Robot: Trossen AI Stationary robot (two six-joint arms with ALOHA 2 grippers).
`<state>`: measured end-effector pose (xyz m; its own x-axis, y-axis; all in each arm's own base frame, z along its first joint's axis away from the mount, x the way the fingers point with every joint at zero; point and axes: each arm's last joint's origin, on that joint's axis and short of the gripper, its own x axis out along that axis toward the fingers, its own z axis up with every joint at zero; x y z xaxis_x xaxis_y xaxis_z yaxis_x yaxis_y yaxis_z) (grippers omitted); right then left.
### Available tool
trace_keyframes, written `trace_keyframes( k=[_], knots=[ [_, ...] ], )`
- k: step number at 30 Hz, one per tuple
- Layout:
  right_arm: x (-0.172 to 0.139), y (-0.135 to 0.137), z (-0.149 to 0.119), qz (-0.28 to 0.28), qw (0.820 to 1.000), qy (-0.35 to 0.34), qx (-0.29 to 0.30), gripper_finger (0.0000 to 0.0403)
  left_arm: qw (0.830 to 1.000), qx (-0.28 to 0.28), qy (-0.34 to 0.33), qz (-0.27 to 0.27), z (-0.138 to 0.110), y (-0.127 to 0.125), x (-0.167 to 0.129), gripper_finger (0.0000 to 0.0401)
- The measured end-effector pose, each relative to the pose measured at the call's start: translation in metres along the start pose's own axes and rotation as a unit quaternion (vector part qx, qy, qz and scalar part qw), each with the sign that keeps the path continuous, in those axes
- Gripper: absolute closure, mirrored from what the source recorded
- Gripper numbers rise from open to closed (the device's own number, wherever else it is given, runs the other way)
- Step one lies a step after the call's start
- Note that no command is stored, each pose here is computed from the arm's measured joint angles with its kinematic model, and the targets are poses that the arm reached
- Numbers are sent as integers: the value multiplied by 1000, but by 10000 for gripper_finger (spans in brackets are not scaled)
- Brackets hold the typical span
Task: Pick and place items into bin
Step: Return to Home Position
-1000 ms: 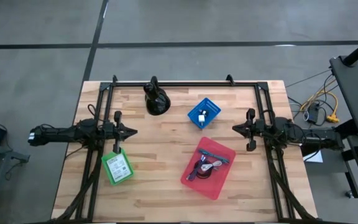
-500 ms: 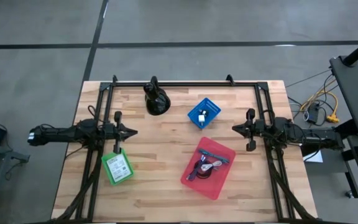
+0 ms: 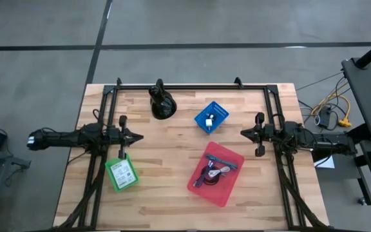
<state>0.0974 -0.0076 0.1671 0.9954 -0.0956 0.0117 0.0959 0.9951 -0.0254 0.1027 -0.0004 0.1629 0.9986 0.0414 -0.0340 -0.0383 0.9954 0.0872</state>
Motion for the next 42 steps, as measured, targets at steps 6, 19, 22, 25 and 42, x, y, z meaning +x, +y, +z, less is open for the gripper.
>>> trace_keyframes(
  k=[6,19,22,25,42],
  knots=[
    [0,0,0,0,1000,0,0,394,1000,0,4,0,-1,0,1,400],
    [0,0,0,0,1000,0,0,394,1000,1,16,-2,-2,0,3,400],
    [0,0,0,0,1000,0,0,394,1000,1,18,-2,-3,0,3,400],
    [0,0,0,0,1000,0,0,394,1000,1,19,-2,-3,0,3,400],
    [0,0,0,0,1000,0,0,394,1000,1,18,-2,-3,0,3,400]
  ],
)
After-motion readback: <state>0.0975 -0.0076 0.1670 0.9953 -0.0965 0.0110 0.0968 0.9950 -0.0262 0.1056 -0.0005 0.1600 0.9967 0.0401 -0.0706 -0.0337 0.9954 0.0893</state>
